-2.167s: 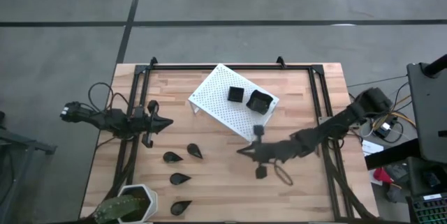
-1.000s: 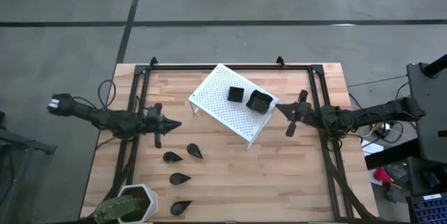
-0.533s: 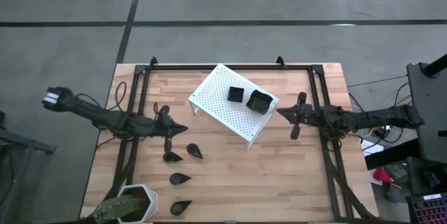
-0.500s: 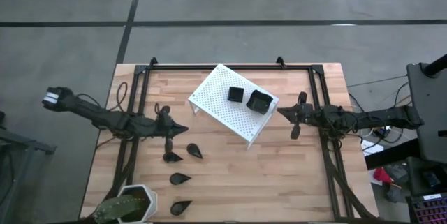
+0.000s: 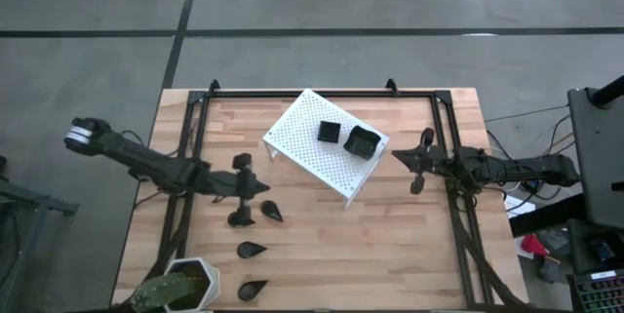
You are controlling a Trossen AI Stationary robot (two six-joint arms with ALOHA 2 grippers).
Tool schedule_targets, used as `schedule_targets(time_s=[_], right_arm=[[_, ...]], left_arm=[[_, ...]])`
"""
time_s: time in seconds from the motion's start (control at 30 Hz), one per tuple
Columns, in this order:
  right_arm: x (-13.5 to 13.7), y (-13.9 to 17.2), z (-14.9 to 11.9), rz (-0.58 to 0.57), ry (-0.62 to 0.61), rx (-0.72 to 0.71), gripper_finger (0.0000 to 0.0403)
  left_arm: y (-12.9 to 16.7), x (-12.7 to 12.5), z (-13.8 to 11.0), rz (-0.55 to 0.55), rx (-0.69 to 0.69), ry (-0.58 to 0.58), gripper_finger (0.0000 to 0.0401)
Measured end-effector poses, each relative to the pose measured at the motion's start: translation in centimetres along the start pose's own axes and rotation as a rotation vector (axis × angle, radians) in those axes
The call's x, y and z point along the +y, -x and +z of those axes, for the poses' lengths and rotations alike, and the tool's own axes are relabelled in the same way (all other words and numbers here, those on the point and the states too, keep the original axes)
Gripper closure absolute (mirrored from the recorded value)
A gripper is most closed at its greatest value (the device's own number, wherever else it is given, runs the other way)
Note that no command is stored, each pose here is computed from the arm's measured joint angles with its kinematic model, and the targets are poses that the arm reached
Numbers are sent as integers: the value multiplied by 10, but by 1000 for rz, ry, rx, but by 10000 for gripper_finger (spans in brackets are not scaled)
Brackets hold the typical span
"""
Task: Pick & Place Mini shaped plates
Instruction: Put the drop-shaped plate on the shelf
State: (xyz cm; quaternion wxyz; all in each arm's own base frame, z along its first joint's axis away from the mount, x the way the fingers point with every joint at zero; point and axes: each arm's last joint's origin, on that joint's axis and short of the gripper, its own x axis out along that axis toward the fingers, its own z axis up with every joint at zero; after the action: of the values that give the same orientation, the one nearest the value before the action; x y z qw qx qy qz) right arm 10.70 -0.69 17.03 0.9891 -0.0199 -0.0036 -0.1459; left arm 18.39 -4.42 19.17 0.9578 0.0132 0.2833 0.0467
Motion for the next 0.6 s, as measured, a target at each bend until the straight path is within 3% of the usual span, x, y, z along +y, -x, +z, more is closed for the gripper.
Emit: schedule_targets(time_s=[0.07,0.27,0.43,0.6], right_arm=[[0,1,-2,-1,-3,18,394],[0,1,-12,-9,-182,120,394],[1,0,-14,-9,-164,140,394],[1,0,-15,-9,-145,146,394]], left_arm=[[-5,-3,6,6,33,-23,397],[-19,-12,19,3,73,-93,351],[-17,-26,36,-71,108,-115,305],[-12,-46,42,-121,258,-186,296]])
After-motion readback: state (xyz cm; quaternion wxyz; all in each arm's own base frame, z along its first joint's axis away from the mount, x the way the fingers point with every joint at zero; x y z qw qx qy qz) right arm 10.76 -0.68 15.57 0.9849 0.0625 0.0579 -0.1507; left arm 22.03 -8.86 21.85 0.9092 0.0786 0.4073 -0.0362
